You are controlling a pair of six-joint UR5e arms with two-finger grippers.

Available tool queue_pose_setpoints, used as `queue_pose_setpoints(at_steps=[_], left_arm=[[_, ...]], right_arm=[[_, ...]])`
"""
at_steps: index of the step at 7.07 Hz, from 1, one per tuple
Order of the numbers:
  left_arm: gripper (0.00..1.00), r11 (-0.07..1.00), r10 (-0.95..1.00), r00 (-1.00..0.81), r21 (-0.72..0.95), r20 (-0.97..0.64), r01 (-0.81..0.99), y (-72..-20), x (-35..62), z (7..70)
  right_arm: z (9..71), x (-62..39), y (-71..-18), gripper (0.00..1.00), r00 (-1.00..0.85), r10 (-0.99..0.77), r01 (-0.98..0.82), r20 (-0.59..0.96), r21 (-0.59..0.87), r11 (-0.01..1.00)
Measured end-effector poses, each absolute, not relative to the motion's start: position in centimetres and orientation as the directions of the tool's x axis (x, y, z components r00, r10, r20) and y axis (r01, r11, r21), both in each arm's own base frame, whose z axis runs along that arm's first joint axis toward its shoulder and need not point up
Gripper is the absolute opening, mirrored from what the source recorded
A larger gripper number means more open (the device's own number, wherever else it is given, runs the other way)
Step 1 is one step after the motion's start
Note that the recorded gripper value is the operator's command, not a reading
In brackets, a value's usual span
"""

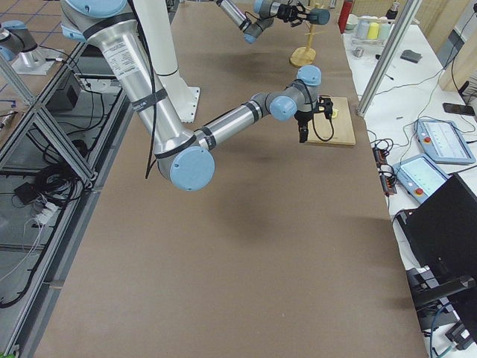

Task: Hang cup on storage rack
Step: 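Hook the mug handle onto a rack peg with the left gripper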

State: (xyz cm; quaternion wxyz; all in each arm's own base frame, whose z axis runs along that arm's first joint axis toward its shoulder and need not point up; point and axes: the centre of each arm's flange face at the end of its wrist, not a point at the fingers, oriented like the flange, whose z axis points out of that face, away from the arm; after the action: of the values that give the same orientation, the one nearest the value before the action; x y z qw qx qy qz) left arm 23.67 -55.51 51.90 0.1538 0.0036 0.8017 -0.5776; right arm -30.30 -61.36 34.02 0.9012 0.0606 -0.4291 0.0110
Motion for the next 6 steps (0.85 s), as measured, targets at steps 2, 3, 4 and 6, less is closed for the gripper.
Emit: queue_pose_setpoints(at_steps=[2,3,4,6], left_arm=[[0.45,0.323,-0.176,-0.951,-0.928,-0.253,0.187,-55.27,23.68,52.52],[0.98,0.323,-0.177,-0.951,-0.928,-0.253,0.187,-55.25,23.72,52.56],[0.98,0.323,-0.178,-0.951,-0.928,-0.253,0.186,-55.27,23.78,52.55],[0.99,0.322,-0.18,-0.95,-0.928,-0.254,0.187,-55.29,23.89,52.49]], right_arm=[[34.06,-30.38,-61.32,1.0,0.632,-0.032,-0.07,0.774,0.099,0.993],[34.04,-30.4,-61.29,1.0,0.632,-0.033,-0.07,0.775,0.099,0.993],[33.98,-30.4,-61.25,1.0,0.631,-0.034,-0.07,0.775,0.1,0.993],[33.9,-30.46,-61.11,1.0,0.63,-0.036,-0.068,0.776,0.101,0.993]])
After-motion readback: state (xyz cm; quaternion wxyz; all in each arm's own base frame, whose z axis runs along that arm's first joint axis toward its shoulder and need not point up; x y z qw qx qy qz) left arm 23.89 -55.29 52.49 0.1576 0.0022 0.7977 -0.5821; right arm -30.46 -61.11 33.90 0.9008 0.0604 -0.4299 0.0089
